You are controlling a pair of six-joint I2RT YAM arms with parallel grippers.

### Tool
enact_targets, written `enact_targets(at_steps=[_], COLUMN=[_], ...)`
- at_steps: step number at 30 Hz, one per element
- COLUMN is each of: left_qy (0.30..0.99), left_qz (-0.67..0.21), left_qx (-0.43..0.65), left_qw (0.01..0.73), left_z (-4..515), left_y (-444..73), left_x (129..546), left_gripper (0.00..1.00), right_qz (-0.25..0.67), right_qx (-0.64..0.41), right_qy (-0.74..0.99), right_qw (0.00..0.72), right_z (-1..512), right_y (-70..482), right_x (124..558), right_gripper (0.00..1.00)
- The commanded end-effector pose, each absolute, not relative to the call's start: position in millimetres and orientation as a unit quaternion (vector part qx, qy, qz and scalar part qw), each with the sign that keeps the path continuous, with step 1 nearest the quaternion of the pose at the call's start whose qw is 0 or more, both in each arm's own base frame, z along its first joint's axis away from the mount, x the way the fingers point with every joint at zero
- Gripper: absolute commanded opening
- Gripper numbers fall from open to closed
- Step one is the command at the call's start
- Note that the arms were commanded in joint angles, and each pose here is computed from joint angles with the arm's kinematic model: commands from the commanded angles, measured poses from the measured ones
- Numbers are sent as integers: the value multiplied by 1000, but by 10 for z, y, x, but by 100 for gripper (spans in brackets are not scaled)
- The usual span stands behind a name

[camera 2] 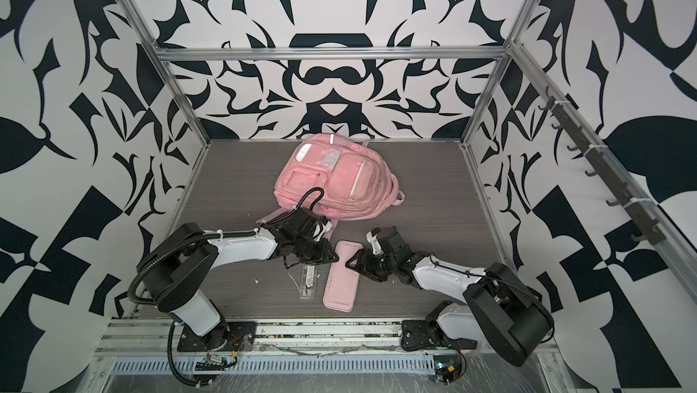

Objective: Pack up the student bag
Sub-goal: 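Lower both grippers onto the pink pencil box's ends to grasp it, then lift the pencil box with the right gripper while left gripper grasps backpack flap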

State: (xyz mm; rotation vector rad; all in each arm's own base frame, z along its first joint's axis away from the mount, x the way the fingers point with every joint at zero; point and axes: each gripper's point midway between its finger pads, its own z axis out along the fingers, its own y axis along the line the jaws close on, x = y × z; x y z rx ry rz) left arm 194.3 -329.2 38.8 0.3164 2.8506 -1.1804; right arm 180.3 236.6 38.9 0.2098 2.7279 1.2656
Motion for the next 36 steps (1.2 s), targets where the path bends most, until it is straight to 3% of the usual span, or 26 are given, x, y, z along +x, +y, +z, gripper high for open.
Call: enact_targets(at_steps=[1, 9, 17, 36], left_qy=[921, 916, 914, 916], left_qz=[-381, -394, -400, -393], left_qx=[85, 78, 69, 80], left_qw=[-14, -14, -10, 25], left_z=[192, 217, 259, 553], left_y=[-3256, -3279, -3269, -3170], left_x=[1837, 1873, 1919, 2140], left_gripper=[25, 26, 29, 36], right_qz=[446, 462, 477, 498], right_qx=[57, 50, 44, 38], right_qy=[890, 881, 872, 858], right_qw=[74, 93, 100, 121], right_z=[437, 558, 651, 914], right_y=[2459, 2514, 2602, 2617], right_x=[1812, 1891, 1976, 2083], right_gripper=[63, 63, 55, 24])
